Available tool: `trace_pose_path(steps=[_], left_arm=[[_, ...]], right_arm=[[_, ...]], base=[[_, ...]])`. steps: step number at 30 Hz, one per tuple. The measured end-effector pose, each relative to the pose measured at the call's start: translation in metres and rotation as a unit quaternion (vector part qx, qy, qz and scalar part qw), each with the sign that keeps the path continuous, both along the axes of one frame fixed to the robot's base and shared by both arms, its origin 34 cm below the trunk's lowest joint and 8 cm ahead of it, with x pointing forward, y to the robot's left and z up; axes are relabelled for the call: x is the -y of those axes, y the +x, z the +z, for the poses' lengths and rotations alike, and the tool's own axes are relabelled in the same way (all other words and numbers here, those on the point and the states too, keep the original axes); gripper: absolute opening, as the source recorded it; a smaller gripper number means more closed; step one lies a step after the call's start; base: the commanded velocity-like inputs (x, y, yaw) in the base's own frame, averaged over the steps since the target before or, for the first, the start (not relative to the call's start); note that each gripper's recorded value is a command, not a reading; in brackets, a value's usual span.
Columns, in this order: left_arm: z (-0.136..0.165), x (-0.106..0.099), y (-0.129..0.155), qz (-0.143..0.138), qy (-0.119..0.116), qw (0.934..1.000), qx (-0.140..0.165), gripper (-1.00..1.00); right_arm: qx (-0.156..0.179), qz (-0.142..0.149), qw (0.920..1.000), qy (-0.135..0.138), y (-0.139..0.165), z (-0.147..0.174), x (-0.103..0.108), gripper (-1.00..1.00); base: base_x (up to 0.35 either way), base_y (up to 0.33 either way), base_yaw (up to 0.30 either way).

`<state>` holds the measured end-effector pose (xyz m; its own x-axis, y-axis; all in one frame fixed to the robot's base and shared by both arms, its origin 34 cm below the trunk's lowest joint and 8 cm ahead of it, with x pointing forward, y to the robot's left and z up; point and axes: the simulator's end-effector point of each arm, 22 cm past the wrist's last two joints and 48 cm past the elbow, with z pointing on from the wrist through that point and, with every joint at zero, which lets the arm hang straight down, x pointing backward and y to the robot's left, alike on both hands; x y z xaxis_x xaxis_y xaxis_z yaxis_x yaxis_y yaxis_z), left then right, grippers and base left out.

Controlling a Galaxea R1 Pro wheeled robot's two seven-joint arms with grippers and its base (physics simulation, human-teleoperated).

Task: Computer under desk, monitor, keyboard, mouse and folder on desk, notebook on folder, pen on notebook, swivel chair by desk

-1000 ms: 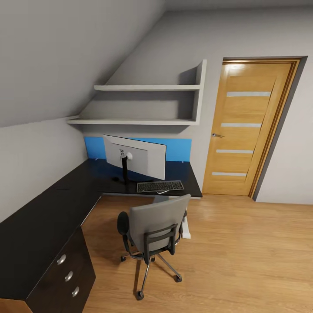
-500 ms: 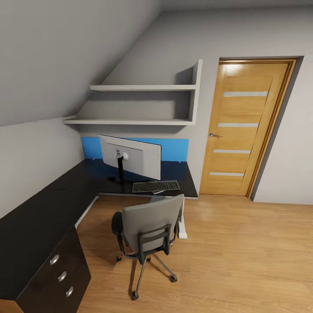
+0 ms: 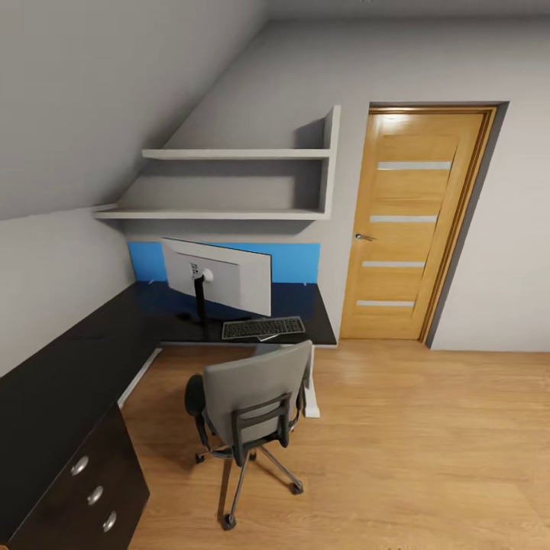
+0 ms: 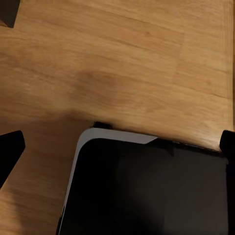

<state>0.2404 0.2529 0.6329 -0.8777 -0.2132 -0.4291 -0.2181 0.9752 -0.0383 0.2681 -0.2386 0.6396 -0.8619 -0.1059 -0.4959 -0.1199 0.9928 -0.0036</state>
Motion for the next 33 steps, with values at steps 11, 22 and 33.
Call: trace_pose_path(steps=[11,22,33], left_arm=[[0.004,0.0,0.009,0.001,0.002,0.9998,0.021,1.0],[0.011,-0.001,0.022,-0.002,0.006,0.9988,0.048,1.0],[0.013,0.006,0.026,0.0,0.004,0.9986,0.054,1.0]], right_arm=[[0.002,-0.002,1.0,-0.002,0.001,0.001,0.003,1.0],[0.008,-0.002,1.0,-0.001,0.005,0.002,0.002,1.0],[0.013,-0.001,0.9999,-0.001,0.009,0.004,0.002,1.0]], base=[[0.0,0.0,-0.24],[0.0,0.0,-0.206],[0.0,0.0,-0.204]])
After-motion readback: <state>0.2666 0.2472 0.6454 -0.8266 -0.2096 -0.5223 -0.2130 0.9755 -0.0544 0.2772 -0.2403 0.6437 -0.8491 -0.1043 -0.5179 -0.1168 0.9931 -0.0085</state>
